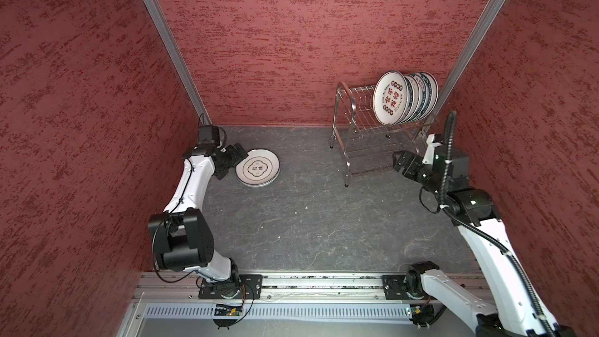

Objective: Unload the plates from the dish rack
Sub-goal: Place the plate among the plates, then pick up the plate from the dish rack.

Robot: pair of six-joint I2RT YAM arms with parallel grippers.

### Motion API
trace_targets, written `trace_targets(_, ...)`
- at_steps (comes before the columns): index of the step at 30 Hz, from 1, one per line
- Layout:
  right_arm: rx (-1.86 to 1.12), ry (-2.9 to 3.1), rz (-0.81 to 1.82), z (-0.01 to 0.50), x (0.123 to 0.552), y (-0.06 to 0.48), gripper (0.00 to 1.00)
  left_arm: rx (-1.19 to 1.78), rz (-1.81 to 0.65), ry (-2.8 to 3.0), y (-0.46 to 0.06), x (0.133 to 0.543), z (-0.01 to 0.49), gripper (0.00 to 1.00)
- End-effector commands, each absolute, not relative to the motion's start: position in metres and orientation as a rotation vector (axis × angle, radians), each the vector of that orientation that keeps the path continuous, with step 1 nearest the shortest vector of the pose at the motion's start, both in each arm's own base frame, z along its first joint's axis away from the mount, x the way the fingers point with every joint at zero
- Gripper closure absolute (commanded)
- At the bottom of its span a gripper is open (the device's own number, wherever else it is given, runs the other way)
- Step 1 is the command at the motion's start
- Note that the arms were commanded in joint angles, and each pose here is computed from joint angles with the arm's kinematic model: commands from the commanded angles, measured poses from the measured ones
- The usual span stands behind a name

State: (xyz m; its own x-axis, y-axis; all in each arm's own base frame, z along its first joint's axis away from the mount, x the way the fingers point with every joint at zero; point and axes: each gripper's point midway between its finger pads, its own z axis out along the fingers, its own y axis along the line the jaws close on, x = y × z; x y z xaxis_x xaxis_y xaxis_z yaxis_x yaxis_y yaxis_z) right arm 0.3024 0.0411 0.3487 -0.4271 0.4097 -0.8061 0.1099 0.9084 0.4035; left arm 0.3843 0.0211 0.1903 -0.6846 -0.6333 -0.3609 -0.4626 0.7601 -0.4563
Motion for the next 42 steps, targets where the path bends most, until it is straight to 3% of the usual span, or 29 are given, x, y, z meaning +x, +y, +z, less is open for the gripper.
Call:
trace_targets(1,0.308,1.909,0.289,0.394,0.306,0.035,0.01,-0.787,-0.471,2.441,0.015,0.362,0.202,0.00)
trace_targets(7,0.237,1.759,0.272,0.473,0.325,0.036,0.01,-0.838,-0.367,2.412,0.010,0.324,0.224,0.01)
trace_targets(14,0.200,1.877,0.289,0.495,0.383,0.056,0.01,-0.876,-0.303,2.487,-0.003,0.288,0.218,0.01)
trace_targets(21,0.184,1.945,0.280,0.491,0.430,0.061,0.01,-0.847,-0.343,2.497,-0.007,0.275,0.210,0.01)
trace_targets(42,0.185,1.998,0.326,0.466,0.469,0.051,0.01,-0.751,-0.450,2.451,-0.015,0.278,0.221,0.01)
